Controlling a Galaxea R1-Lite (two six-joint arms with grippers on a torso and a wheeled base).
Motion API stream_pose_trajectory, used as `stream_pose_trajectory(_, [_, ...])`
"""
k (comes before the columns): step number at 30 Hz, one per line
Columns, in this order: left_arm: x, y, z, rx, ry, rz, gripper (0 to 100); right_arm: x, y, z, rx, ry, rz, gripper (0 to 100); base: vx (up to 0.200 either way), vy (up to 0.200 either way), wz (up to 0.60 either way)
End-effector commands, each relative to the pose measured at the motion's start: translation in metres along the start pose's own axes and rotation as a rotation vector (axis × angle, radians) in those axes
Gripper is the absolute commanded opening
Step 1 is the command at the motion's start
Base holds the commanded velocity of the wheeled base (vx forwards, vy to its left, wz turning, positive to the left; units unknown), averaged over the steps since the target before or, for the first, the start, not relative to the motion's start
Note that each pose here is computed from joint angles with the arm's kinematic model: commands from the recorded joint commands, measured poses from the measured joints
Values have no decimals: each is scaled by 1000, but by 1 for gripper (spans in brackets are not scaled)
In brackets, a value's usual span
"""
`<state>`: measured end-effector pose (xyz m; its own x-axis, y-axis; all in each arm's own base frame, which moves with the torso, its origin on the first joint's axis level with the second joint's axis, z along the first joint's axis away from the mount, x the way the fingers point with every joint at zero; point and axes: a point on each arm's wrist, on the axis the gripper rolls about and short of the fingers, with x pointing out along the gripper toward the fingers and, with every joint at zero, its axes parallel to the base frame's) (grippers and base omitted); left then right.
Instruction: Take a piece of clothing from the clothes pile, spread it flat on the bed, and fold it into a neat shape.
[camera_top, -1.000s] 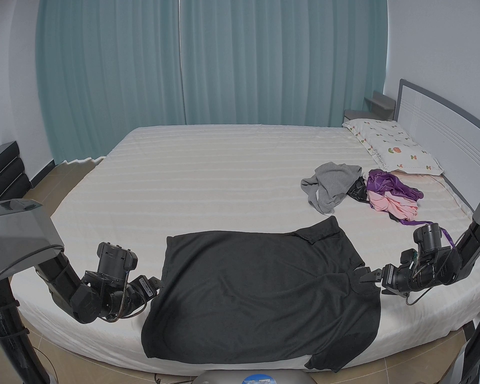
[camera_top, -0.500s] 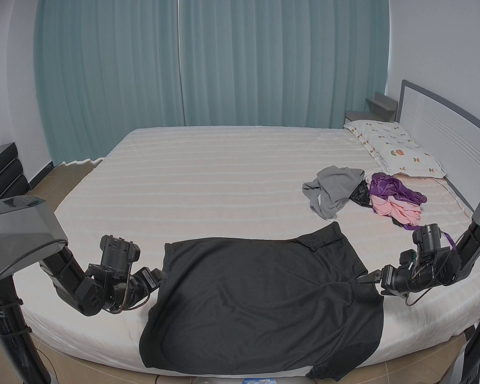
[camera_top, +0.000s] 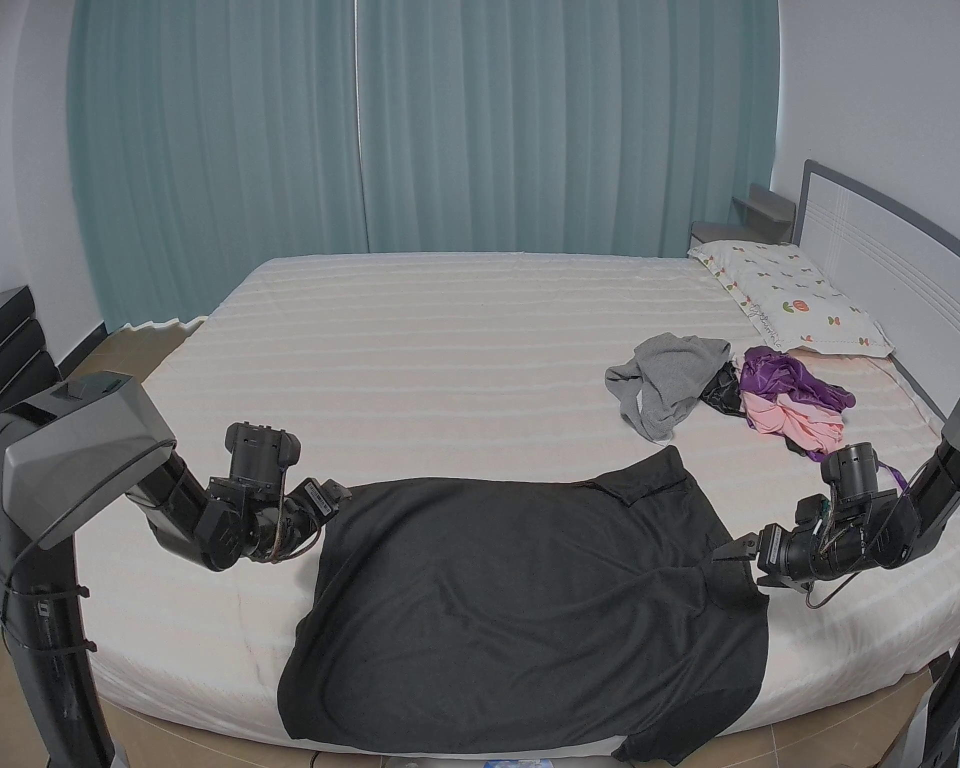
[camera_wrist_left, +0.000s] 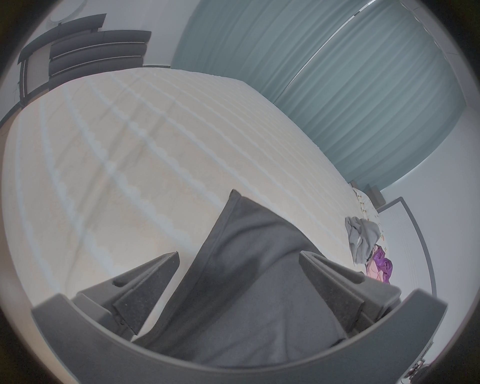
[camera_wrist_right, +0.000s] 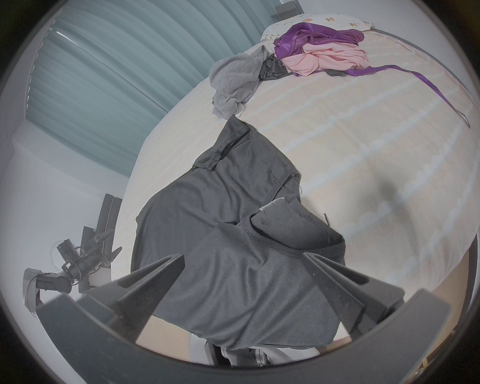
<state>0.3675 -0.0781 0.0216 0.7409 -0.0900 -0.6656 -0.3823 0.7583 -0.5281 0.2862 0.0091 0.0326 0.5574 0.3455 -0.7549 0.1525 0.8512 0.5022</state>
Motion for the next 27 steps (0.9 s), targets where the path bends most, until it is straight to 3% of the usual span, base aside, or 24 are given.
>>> stream_pose_trajectory(1, [55, 6, 12, -10, -7, 18, 100, 4, 7, 6, 24, -13, 17, 100, 0, 0, 0])
stream_pose_trajectory(9, [102, -6, 29, 17, -36, 1, 100, 5, 13, 7, 8, -16, 27, 100, 0, 0, 0])
stream_pose_trajectory(27, [131, -10, 27, 23, -54, -6, 100, 12, 16, 20, -1, -44, 36, 100, 0, 0, 0])
